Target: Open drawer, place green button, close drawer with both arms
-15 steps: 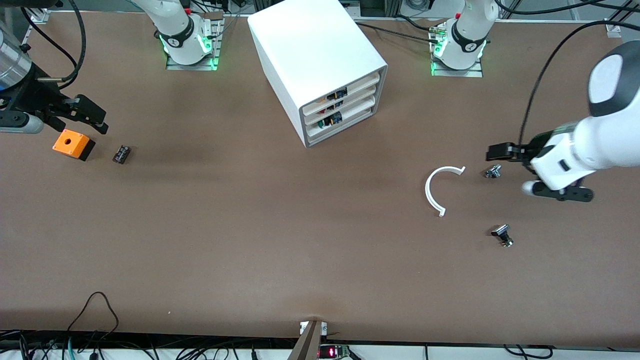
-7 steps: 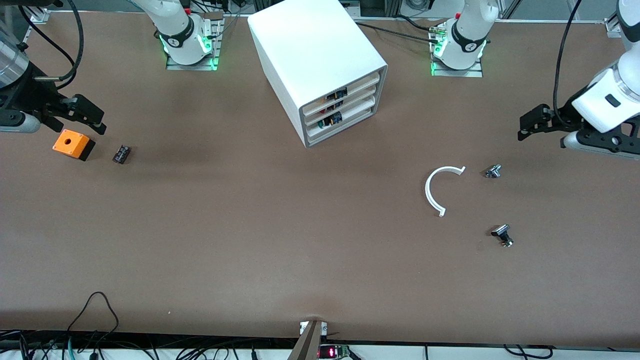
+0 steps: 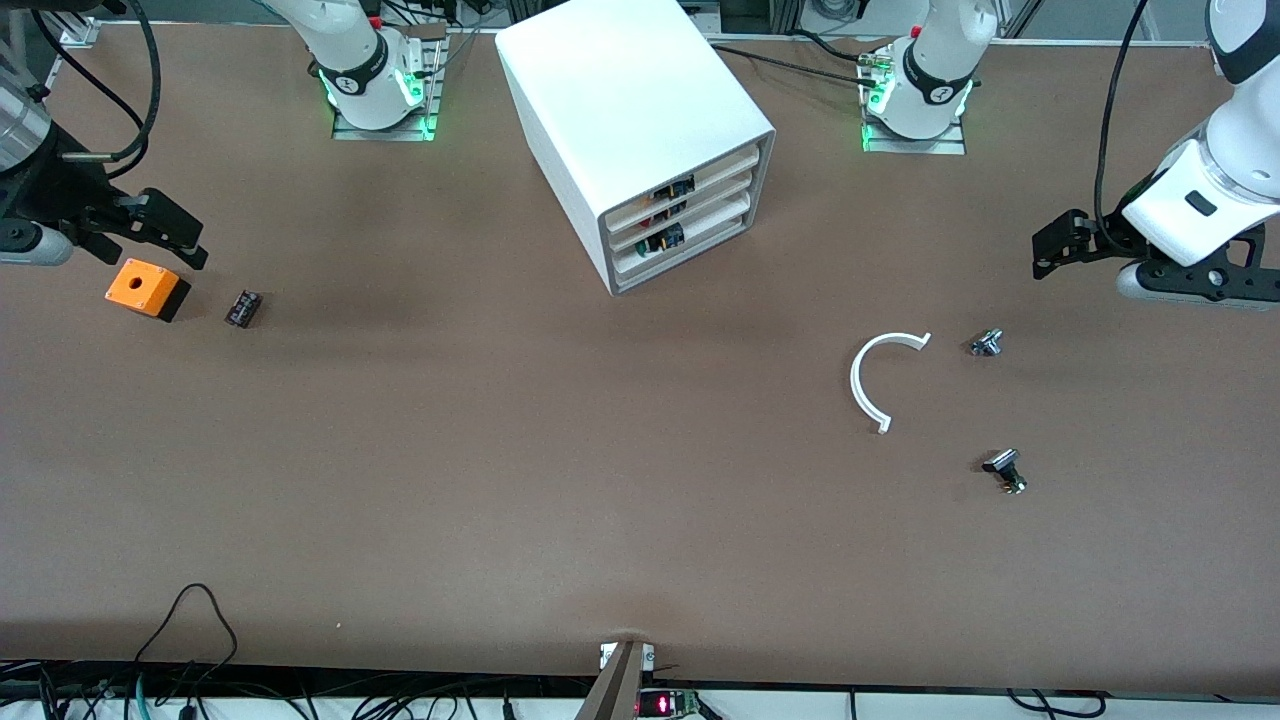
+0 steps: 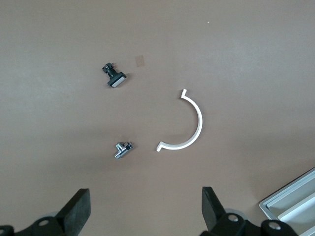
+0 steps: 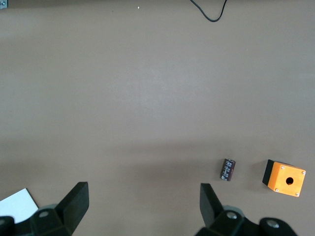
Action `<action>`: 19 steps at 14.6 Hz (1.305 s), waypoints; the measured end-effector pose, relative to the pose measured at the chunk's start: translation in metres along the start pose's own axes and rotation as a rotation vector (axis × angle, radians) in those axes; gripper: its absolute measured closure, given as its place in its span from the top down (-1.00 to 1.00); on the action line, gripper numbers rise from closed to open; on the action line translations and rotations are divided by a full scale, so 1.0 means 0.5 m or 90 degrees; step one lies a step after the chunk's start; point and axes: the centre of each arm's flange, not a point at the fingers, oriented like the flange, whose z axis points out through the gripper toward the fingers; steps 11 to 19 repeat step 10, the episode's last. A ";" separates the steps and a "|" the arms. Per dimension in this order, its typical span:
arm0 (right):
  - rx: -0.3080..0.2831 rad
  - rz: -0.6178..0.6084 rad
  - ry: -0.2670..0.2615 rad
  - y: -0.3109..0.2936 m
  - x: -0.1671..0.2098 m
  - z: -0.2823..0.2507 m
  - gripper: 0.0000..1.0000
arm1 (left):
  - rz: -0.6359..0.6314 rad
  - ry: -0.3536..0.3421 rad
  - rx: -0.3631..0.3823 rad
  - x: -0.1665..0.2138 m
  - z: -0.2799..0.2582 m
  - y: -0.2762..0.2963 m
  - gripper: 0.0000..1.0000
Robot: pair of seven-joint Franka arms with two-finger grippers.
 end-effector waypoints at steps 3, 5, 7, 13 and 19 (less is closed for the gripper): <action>0.000 0.000 0.000 0.000 0.000 0.000 1.00 | -0.001 -0.001 0.000 0.000 0.000 -0.001 0.99; 0.000 0.000 0.000 0.001 0.000 0.000 1.00 | -0.001 -0.001 0.000 0.000 0.000 -0.001 0.99; 0.001 0.001 -0.001 0.001 0.001 0.001 1.00 | -0.001 -0.001 0.000 0.000 0.000 -0.001 0.99; 0.001 0.002 0.004 0.002 0.004 -0.004 1.00 | -0.001 -0.001 0.000 0.000 0.000 -0.001 0.99; 0.001 0.002 0.004 0.002 0.004 -0.004 1.00 | -0.001 -0.001 0.000 0.000 0.000 -0.001 0.99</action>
